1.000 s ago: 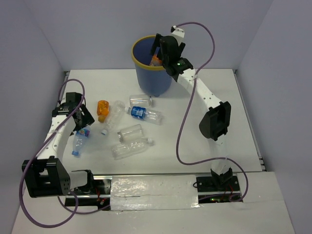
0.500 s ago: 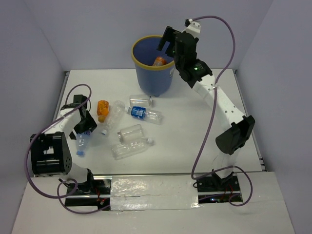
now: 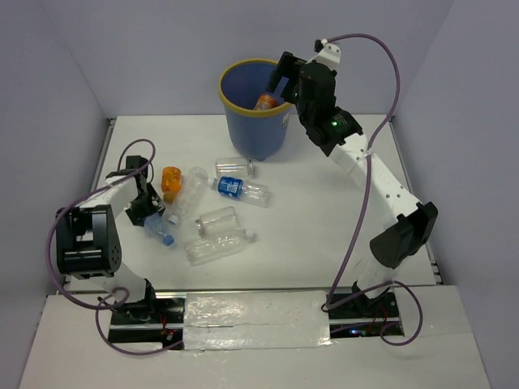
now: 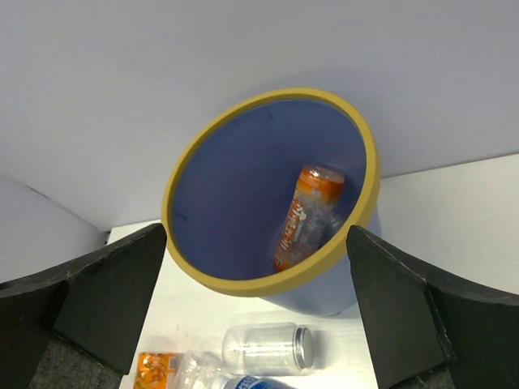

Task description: Put the plastic bottles in the bin

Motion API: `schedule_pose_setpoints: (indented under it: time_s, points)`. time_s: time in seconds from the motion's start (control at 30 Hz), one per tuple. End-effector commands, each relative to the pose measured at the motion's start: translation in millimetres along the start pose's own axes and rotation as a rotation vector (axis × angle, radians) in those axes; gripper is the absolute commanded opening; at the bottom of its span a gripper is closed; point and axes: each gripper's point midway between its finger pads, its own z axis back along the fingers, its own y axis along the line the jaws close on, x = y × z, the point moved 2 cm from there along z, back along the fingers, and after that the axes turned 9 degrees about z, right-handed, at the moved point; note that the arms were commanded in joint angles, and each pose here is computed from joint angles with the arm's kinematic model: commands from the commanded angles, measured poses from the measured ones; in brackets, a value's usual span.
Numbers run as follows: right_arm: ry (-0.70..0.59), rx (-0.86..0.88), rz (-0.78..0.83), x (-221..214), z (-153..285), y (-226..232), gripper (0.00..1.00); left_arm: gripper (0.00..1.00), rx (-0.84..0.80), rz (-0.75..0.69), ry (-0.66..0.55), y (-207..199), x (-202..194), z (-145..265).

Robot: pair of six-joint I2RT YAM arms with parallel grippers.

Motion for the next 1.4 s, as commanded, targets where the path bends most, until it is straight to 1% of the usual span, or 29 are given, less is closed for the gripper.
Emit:
schedule_pose_setpoints:
  time_s: [0.0, 0.1, 0.13, 0.2, 0.23, 0.27, 0.3, 0.33, 0.37, 0.43, 0.5, 0.53, 0.57, 0.6, 0.63, 0.7, 0.73, 0.8, 0.87, 0.9, 0.97, 1.0, 1.07, 1.1, 1.17, 1.2, 1.3, 1.33, 1.37]
  points:
    - [-0.089, 0.021, -0.038, 39, 27, 0, 1.00, 0.63, -0.100, 0.006, -0.059, -16, 19, 29]
    - [-0.087, 0.042, -0.051, 44, 39, -1, 1.00, 0.60, -0.202, 0.012, -0.155, -31, 43, 78]
    - [-0.073, 0.045, -0.048, 38, 43, -3, 1.00, 0.60, -0.264, 0.015, -0.221, -36, 53, 105]
    - [-0.096, 0.069, -0.064, 50, 63, -7, 1.00, 0.60, -0.399, 0.002, -0.334, -57, 74, 157]
    - [-0.079, 0.065, -0.054, 39, 67, -13, 1.00, 0.60, -0.462, 0.004, -0.386, -62, 82, 183]
    - [-0.079, 0.073, -0.050, 38, 74, -15, 1.00, 0.60, -0.550, 0.003, -0.456, -74, 97, 221]
    - [-0.096, 0.076, -0.055, 47, 89, -21, 1.00, 0.60, -0.616, 0.001, -0.488, -83, 103, 242]
    - [-0.065, 0.063, -0.035, 33, 93, -27, 1.00, 0.60, -0.661, -0.009, -0.518, -92, 110, 259]
    - [-0.053, 0.055, -0.033, 29, 99, -33, 1.00, 0.60, -0.736, -0.015, -0.587, -101, 122, 296]
    - [-0.034, 0.028, -0.033, 16, 122, -52, 1.00, 0.60, -0.845, -0.034, -0.673, -124, 139, 340]
    - [-0.020, 0.015, -0.036, 4, 138, -65, 1.00, 0.60, -0.895, -0.036, -0.699, -147, 152, 354]
    - [-0.016, -0.002, -0.042, -4, 152, -77, 1.00, 0.60, -0.958, -0.037, -0.739, -153, 160, 382]
    - [-0.003, -0.019, -0.035, -11, 158, -85, 1.00, 0.60, -0.984, -0.040, -0.754, -160, 163, 392]
    - [0.037, -0.059, -0.012, -23, 166, -97, 1.00, 0.60, -0.995, -0.032, -0.749, -171, 170, 390]
    - [0.039, -0.116, -0.005, -29, 177, -113, 1.00, 0.61, -1.066, -0.023, -0.797, -177, 176, 413]
    - [0.087, -0.177, 0.034, -46, 191, -134, 1.00, 0.61, -1.143, -0.011, -0.789, -198, 181, 419]
    - [0.095, -0.193, 0.039, -54, 201, -143, 1.00, 0.61, -1.216, -0.015, -0.814, -208, 181, 437]
    - [0.136, -0.204, 0.051, -67, 213, -153, 1.00, 0.62, -1.259, -0.006, -0.799, -233, 183, 434]
    - [0.164, -0.204, 0.026, -82, 225, -160, 1.00, 0.64, -1.335, 0.003, -0.829, -253, 179, 454]
    - [0.191, -0.206, 0.026, -90, 230, -163, 1.00, 0.65, -1.339, -0.003, -0.818, -270, 179, 444]
    - [0.230, -0.203, 0.010, -108, 239, -169, 1.00, 0.66, -1.402, -0.017, -0.851, -288, 172, 460]
    - [0.268, -0.212, 0.024, -121, 244, -174, 1.00, 0.66, -1.393, -0.027, -0.836, -306, 171, 445]
    - [0.298, -0.222, 0.020, -131, 251, -179, 1.00, 0.66, -1.441, -0.035, -0.857, -321, 168, 457]
    - [0.312, -0.226, 0.020, -135, 257, -183, 1.00, 0.66, -1.424, -0.041, -0.833, -339, 167, 438]
    - [0.329, -0.230, 0.014, -142, 262, -186, 1.00, 0.67, -1.447, -0.043, -0.828, -352, 164, 437]
    - [0.338, -0.225, 0.011, -144, 264, -186, 1.00, 0.67, -1.449, -0.039, -0.815, -365, 164, 423]
    - [0.337, -0.221, -0.006, -146, 268, -187, 1.00, 0.68, -1.463, -0.011, -0.729, -392, 157, 391]
    - [0.338, -0.218, -0.006, -146, 268, -186, 1.00, 0.70, -1.475, 0.000, -0.732, -399, 159, 387]
    - [0.336, -0.217, -0.007, -143, 268, -186, 1.00, 0.75, -1.455, -0.002, -0.700, -415, 156, 362]
